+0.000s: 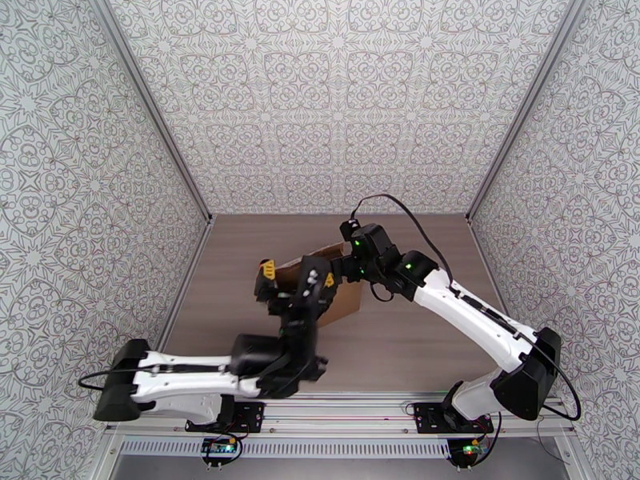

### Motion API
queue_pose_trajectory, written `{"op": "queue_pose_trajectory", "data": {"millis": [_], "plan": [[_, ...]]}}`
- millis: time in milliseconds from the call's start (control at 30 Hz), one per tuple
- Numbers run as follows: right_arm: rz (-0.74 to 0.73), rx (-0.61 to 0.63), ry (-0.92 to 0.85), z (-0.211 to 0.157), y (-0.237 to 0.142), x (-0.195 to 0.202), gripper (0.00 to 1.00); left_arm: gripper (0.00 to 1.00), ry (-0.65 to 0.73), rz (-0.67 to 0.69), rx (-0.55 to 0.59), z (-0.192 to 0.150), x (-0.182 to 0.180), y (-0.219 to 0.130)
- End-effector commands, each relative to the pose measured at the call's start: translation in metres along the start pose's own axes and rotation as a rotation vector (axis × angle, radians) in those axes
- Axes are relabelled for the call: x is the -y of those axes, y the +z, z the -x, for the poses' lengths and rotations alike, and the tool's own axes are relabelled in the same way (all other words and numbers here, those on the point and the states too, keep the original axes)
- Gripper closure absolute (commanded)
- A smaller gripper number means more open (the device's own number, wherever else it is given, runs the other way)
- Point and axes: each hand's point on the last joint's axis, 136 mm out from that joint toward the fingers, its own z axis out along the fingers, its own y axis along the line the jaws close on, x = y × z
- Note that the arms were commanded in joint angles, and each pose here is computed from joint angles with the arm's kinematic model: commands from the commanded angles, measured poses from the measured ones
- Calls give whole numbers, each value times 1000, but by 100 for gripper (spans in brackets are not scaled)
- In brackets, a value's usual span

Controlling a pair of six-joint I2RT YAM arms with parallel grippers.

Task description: Unpack the express box

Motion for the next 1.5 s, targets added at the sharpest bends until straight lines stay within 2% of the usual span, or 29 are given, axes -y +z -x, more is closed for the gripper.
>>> {"op": "queue_pose_trajectory", "data": {"millis": [0,133,233,367,533,667,733,800,833,867,900,933,967,1000,1033,1100,1167,1267,1333,1400,1467], "plan": [[22,-20,40,-7,-2,-2,1,2,-136,-91,-79,-19,-8,-24],[21,-26,36,-11,-4,-6,1,3,-213,-190,-61,-19,-9,-43],[29,-27,25,-12,-7,-14,1,2,-191,-165,-64,-20,-13,-37],[35,-27,17,-14,-7,-21,1,1,-95,-97,-76,-18,-21,-23],[34,-25,14,-15,-11,-27,1,1,235,206,-196,-24,-23,47],[10,-18,18,-20,-23,-21,1,2,354,427,-244,-3,-55,112],[8,-10,26,-22,-27,-19,1,2,435,499,-244,8,-58,141],[1,-8,27,-23,-32,-17,1,2,567,542,-234,6,-48,177],[-2,-5,24,-23,-35,-16,1,2,588,556,-233,0,-46,196],[-9,-2,20,-23,-38,-14,1,2,596,551,-229,-5,-46,211],[-19,2,18,-22,-41,-12,1,2,549,538,-213,-4,-52,219],[-30,8,14,-22,-44,-9,1,2,487,469,-212,-5,-57,226],[-41,15,8,-21,-46,-6,1,2,304,264,-220,-9,-59,232],[-47,21,2,-21,-48,-5,1,4,129,54,-313,-27,-66,236],[-54,29,-2,-19,-51,-3,1,5,-16,49,-350,-32,-95,246],[-62,30,-15,-17,-53,-2,1,4,36,107,-362,-32,-121,264],[-72,31,-31,-14,-51,-2,1,2,106,32,-380,-37,-106,278],[-47,53,-56,-6,-46,-8,1,1,2,-83,-442,-61,-88,286],[-32,57,-67,0,-42,-13,1,1,37,-134,-527,-90,-74,290],[-35,32,-86,4,-37,-17,1,1,20,-163,-580,-111,-64,285],[-21,5,-109,10,-34,-25,1,1,-61,-225,-661,-130,-60,269]]}}
